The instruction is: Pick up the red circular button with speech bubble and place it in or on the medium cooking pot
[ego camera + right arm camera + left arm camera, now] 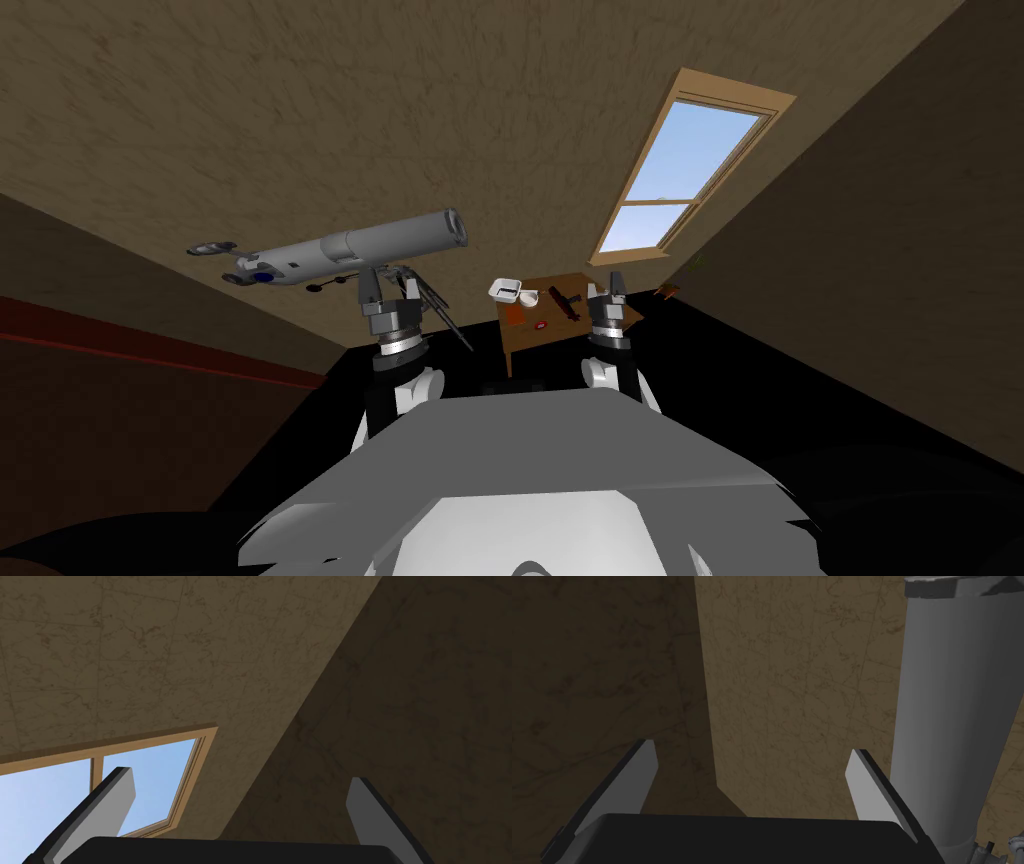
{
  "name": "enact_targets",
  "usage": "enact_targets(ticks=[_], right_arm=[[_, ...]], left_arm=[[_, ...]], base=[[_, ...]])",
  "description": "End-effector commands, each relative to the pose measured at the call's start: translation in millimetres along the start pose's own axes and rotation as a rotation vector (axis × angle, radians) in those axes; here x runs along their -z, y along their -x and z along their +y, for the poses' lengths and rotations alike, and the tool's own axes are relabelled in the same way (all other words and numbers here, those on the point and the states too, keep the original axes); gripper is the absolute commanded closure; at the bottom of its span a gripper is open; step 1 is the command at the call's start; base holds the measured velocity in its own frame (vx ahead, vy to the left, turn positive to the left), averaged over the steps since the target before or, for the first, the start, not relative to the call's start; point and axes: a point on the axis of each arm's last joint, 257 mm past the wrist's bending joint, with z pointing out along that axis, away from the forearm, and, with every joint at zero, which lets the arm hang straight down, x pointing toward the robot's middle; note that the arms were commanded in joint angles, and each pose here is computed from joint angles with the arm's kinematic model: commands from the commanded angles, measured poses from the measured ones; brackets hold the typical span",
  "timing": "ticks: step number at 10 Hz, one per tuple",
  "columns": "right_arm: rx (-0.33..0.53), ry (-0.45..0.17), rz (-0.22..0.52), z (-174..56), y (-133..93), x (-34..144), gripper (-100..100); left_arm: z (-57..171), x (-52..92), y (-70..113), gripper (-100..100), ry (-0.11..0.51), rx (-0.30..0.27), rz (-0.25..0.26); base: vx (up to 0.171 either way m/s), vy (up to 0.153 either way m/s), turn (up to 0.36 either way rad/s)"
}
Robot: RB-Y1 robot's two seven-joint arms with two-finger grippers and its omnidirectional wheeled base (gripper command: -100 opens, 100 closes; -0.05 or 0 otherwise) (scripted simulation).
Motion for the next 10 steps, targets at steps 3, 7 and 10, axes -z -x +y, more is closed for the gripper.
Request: enact_targets(ticks=[3,7,10], right_arm=[[0.036,-0.018,0.104,-15,-19,3.1,-100],[0.080,-0.048,0.227,-39,-43,11.6,-100],[0.117,-0.075,0.321,-60,-59,21.3,-100]], left_arm=[[0,0.0,0.0,0,0.000,0.000,0.000],[0,0.0,0.0,0,0.000,0.000,0.000],[0,0.0,0.0,0,0.000,0.000,0.000]], base=[[-0.004,-0.024,0.135],[-0.005,-0.047,0.152],[-0.014,-0.046,0.192]])
